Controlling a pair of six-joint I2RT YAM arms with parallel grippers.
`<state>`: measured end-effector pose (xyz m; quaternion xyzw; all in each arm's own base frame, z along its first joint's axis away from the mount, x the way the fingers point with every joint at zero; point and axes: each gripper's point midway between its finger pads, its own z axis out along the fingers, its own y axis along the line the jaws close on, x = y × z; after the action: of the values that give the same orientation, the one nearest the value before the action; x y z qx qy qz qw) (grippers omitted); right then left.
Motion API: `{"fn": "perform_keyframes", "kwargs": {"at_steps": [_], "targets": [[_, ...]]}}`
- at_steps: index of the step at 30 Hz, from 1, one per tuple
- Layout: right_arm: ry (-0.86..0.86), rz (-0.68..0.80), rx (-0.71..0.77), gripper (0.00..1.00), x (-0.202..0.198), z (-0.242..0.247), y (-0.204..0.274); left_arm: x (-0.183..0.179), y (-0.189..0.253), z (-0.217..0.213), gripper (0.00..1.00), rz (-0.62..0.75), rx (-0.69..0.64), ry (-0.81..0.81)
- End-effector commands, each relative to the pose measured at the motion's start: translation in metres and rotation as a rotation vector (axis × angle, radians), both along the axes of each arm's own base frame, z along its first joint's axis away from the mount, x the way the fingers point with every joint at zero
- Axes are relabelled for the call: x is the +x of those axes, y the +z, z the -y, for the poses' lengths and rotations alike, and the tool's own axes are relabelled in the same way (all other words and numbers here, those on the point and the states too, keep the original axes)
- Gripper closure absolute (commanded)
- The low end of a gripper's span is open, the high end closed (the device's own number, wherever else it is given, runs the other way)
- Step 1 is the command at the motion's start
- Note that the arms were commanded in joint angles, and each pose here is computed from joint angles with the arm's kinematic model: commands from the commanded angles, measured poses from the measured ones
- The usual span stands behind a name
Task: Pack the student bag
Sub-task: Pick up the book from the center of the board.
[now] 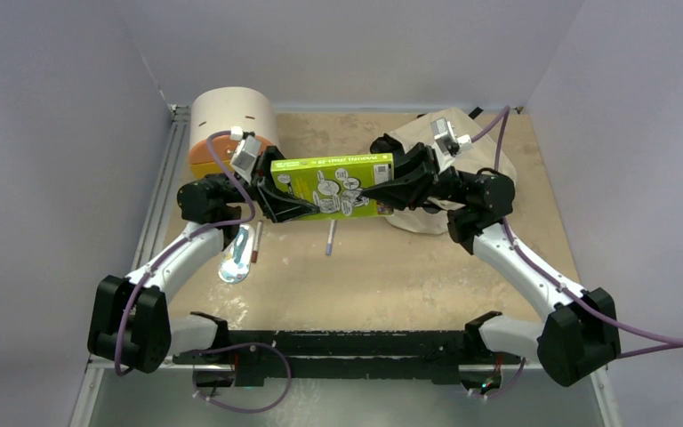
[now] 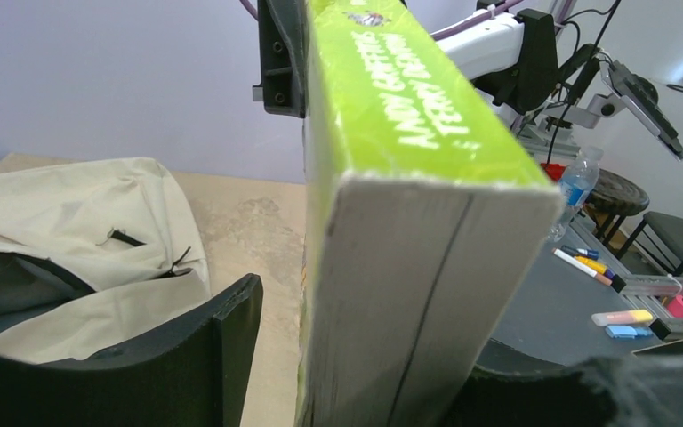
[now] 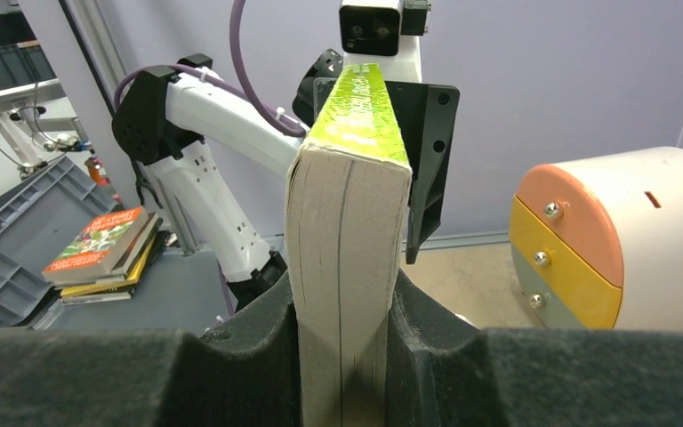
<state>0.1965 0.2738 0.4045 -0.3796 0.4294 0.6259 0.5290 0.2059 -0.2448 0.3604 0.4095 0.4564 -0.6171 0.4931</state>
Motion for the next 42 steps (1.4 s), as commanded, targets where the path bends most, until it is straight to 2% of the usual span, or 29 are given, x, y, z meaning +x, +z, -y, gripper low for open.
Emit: {"fn": "perform_keyframes", "kwargs": {"at_steps": [1, 6, 8, 9, 10, 11, 12, 15, 19, 21, 24, 27, 29, 35, 37, 40, 42], "targets": [[-0.035, 0.121, 0.111, 1.00, -0.008, 0.005, 0.035, -0.004, 0.006, 0.002, 0.52, 0.051, -0.006, -0.007], [-0.036, 0.109, 0.106, 1.00, -0.004, 0.002, 0.031, -0.003, 0.007, 0.003, 0.68, 0.042, -0.011, -0.001], [-0.044, 0.101, 0.108, 1.00, -0.002, 0.002, 0.029, -0.002, 0.008, 0.003, 0.83, 0.033, -0.012, 0.003], [-0.052, 0.093, 0.107, 1.00, 0.000, 0.002, 0.027, 0.000, 0.008, 0.003, 0.97, 0.025, -0.011, 0.006], [-0.073, 0.081, 0.105, 1.00, 0.004, 0.002, 0.026, 0.001, 0.007, 0.004, 1.00, 0.008, -0.007, 0.008], [-0.094, 0.072, 0.101, 0.99, 0.008, 0.002, 0.026, 0.003, 0.007, 0.004, 1.00, -0.004, -0.004, 0.010], [-0.116, 0.057, 0.092, 0.93, 0.013, 0.001, 0.025, 0.004, 0.005, 0.004, 1.00, -0.014, 0.000, 0.011], [-0.266, -0.009, 0.054, 0.63, 0.040, 0.004, 0.022, 0.011, -0.001, 0.005, 1.00, -0.059, 0.005, 0.037], [-0.555, -0.155, -0.036, 0.42, 0.084, 0.025, 0.008, 0.032, -0.019, 0.005, 1.00, -0.175, 0.030, 0.125], [-0.692, -0.250, -0.044, 0.37, 0.099, 0.042, 0.002, 0.045, -0.032, 0.004, 1.00, -0.256, 0.061, 0.175], [-0.928, -0.387, -0.082, 0.37, 0.124, 0.073, -0.017, 0.064, -0.050, 0.003, 1.00, -0.366, 0.110, 0.247], [-1.179, -0.560, -0.150, 0.35, 0.151, 0.107, -0.056, 0.081, -0.075, 0.004, 1.00, -0.486, 0.196, 0.287], [-1.274, -0.649, -0.249, 0.34, 0.163, 0.117, -0.087, 0.088, -0.090, 0.005, 1.00, -0.546, 0.252, 0.286], [-1.357, -0.785, -0.609, 0.28, 0.197, 0.119, -0.166, 0.104, -0.120, -0.003, 1.00, -0.646, 0.324, 0.419], [-1.358, -0.784, -0.688, 0.25, 0.211, 0.115, -0.179, 0.104, -0.122, -0.005, 1.00, -0.654, 0.330, 0.438], [-1.409, -0.762, -0.752, 0.13, 0.233, 0.116, -0.188, 0.099, -0.124, -0.005, 1.00, -0.658, 0.334, 0.428], [-1.467, -0.754, -0.803, 0.12, 0.245, 0.123, -0.195, 0.096, -0.123, -0.006, 1.00, -0.655, 0.333, 0.422]]}}
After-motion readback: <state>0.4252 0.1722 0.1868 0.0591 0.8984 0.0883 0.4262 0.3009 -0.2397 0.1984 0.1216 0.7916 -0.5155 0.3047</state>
